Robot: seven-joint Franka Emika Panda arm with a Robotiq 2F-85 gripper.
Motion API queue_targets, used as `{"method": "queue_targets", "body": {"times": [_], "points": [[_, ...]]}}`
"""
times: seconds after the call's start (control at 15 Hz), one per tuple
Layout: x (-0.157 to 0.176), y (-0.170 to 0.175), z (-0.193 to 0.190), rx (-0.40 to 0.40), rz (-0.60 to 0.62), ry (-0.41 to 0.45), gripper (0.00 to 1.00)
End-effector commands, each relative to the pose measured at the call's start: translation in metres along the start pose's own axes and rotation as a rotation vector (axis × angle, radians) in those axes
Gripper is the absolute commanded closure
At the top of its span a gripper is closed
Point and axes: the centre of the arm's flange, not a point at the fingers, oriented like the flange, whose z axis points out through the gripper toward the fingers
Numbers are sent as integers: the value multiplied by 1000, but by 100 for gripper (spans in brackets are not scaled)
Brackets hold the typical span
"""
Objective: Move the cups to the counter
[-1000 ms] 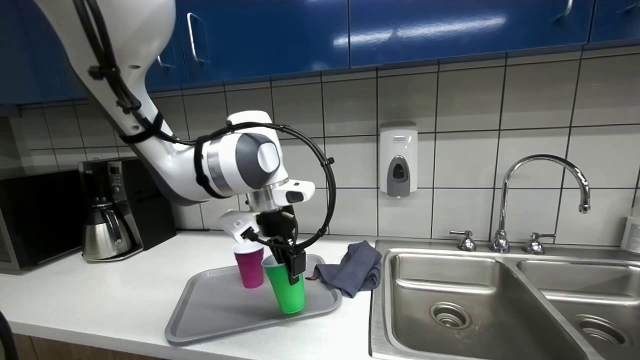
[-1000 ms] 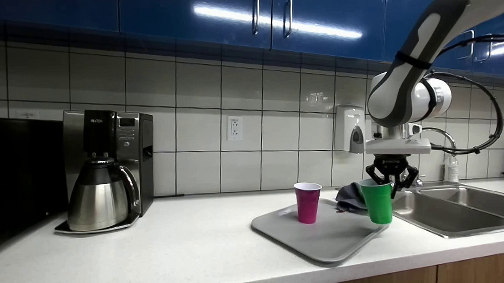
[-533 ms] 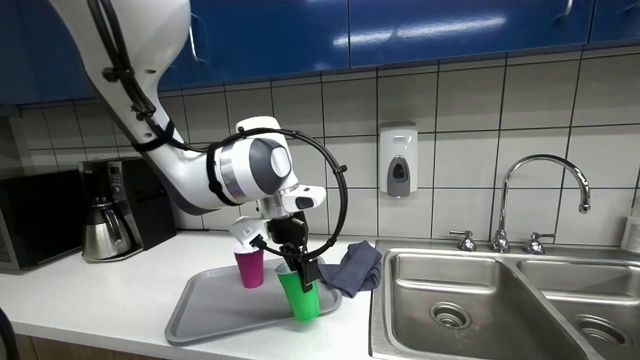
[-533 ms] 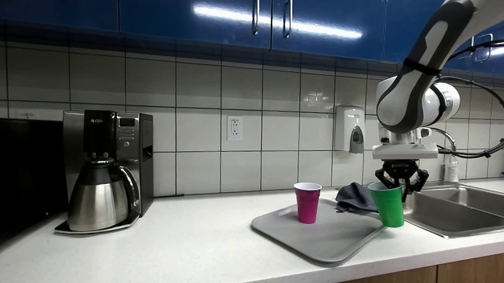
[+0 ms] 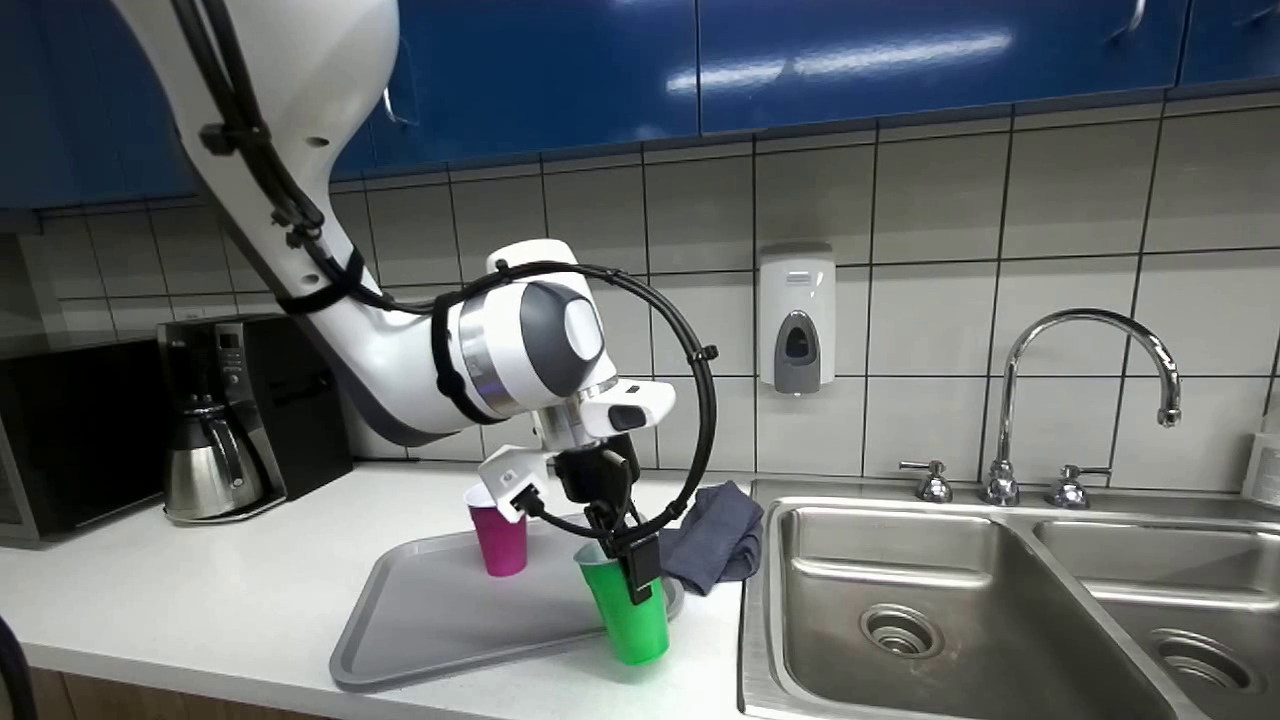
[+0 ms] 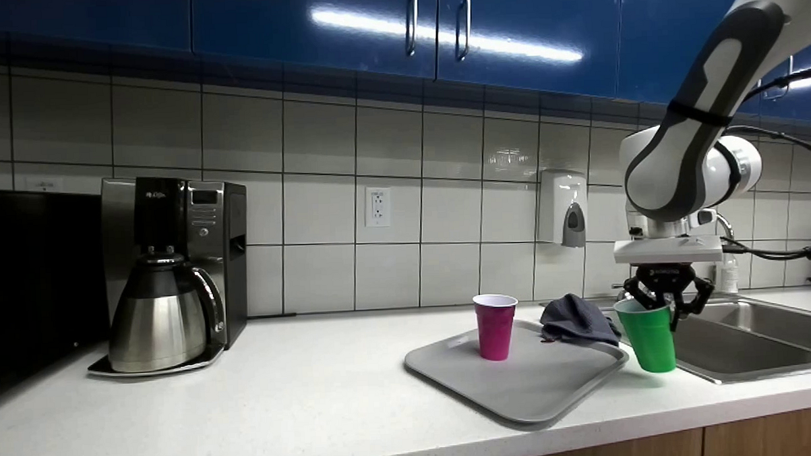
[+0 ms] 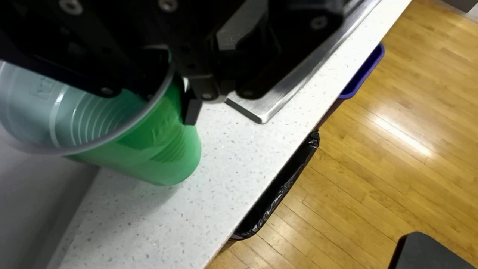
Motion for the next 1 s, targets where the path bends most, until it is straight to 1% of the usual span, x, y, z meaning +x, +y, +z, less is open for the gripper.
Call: {"method": "queue_targets", "body": {"times": [0.0,0.33,0.67,0.73,0.8,0.93], "points": [[-5,13,7,-21,47,11,99],[-8,23,20,-25,108,-14,99],[-11,23,28,-19,153,-22,99],[-12,22,29,-14,164,-25,69],[-12,21,29,-10,170,-19,67],[-13,18,27,-1,181,-14,55]]}}
